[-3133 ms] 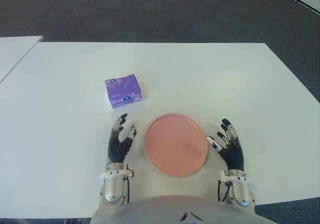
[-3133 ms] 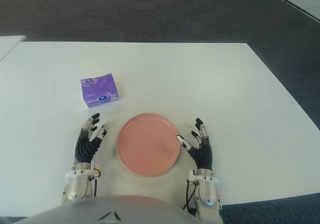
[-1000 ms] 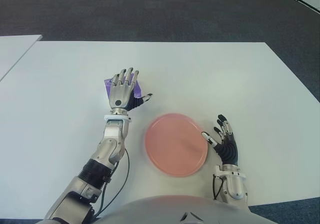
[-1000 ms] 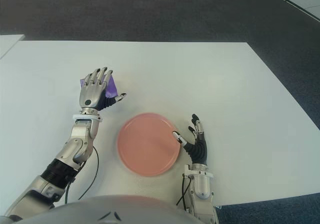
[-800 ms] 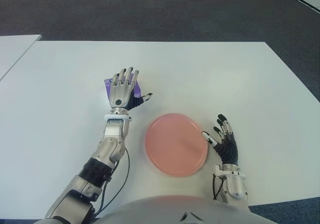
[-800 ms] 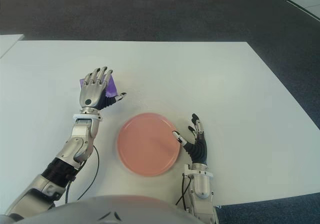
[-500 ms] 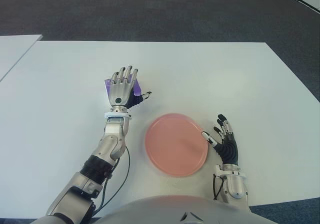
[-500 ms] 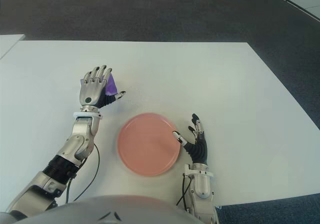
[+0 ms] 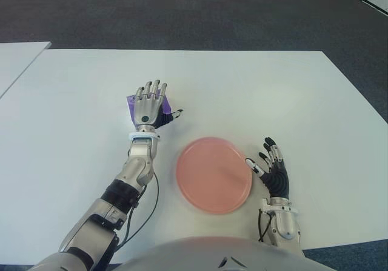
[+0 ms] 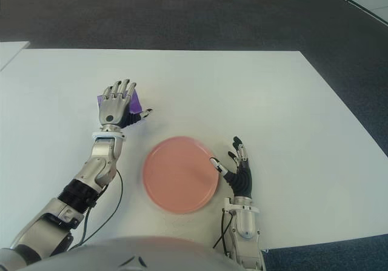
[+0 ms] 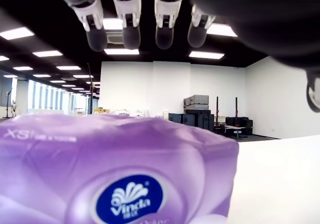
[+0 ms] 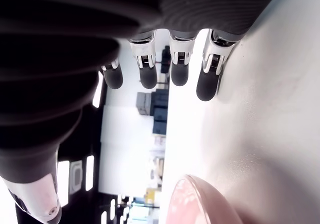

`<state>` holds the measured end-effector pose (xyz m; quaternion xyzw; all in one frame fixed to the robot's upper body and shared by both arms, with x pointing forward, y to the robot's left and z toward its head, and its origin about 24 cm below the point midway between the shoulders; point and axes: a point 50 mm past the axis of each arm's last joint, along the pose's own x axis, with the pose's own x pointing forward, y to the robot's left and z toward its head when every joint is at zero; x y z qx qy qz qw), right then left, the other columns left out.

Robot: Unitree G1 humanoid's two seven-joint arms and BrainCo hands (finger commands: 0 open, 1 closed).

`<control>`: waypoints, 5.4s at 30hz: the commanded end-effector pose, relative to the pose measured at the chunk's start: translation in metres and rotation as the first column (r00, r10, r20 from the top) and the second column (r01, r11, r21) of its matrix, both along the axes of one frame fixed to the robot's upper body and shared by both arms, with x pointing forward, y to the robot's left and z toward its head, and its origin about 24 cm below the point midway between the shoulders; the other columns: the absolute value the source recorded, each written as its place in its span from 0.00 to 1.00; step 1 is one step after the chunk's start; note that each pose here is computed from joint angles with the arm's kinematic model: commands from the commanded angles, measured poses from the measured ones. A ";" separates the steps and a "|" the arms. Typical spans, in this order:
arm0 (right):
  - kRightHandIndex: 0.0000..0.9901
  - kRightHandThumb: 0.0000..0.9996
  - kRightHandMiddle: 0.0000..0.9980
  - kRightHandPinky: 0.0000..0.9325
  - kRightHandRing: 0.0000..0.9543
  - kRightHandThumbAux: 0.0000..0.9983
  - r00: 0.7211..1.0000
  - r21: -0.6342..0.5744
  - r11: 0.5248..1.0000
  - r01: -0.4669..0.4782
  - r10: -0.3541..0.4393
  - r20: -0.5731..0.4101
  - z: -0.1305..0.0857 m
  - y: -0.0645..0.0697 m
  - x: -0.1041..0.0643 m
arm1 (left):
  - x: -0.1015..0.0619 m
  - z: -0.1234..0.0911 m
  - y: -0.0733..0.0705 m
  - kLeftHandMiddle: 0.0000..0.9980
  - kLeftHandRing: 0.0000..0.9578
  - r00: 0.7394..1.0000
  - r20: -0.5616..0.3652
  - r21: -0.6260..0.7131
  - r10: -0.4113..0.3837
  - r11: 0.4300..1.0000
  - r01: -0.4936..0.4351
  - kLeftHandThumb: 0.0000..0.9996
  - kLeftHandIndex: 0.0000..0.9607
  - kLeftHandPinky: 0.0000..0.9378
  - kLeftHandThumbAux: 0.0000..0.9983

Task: Put the tissue paper into the plate.

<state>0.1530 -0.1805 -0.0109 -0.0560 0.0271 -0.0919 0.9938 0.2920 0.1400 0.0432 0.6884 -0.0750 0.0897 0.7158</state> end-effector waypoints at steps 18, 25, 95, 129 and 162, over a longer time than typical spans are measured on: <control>0.02 0.11 0.05 0.00 0.02 0.67 0.994 0.013 0.999 0.031 -0.030 -0.104 -0.020 -0.004 -0.010 | 0.009 -0.010 0.003 0.00 0.00 0.999 0.003 0.044 0.040 0.998 -0.040 0.18 0.07 0.00 0.27; 0.02 0.10 0.06 0.00 0.03 0.67 0.994 0.010 1.000 0.027 -0.026 -0.103 -0.021 -0.005 -0.011 | 0.011 -0.011 0.004 0.00 0.00 0.999 -0.008 0.049 0.048 0.998 -0.047 0.16 0.07 0.00 0.27; 0.03 0.10 0.06 0.00 0.02 0.63 0.994 0.024 0.998 0.054 -0.051 -0.100 -0.023 -0.009 -0.014 | 0.020 -0.020 0.009 0.03 0.01 0.976 -0.114 -0.043 0.183 0.981 -0.189 0.13 0.11 0.04 0.29; 0.04 0.10 0.07 0.00 0.03 0.61 0.992 0.032 0.998 0.058 -0.054 -0.117 -0.024 -0.006 -0.016 | 0.029 -0.021 -0.005 0.04 0.02 0.974 -0.100 -0.100 0.205 0.972 -0.214 0.14 0.10 0.05 0.28; 0.05 0.10 0.09 0.00 0.04 0.61 0.993 0.030 0.997 0.066 -0.063 -0.103 -0.025 -0.006 -0.017 | 0.033 -0.026 -0.009 0.07 0.04 0.950 -0.126 -0.093 0.287 0.950 -0.299 0.14 0.12 0.04 0.27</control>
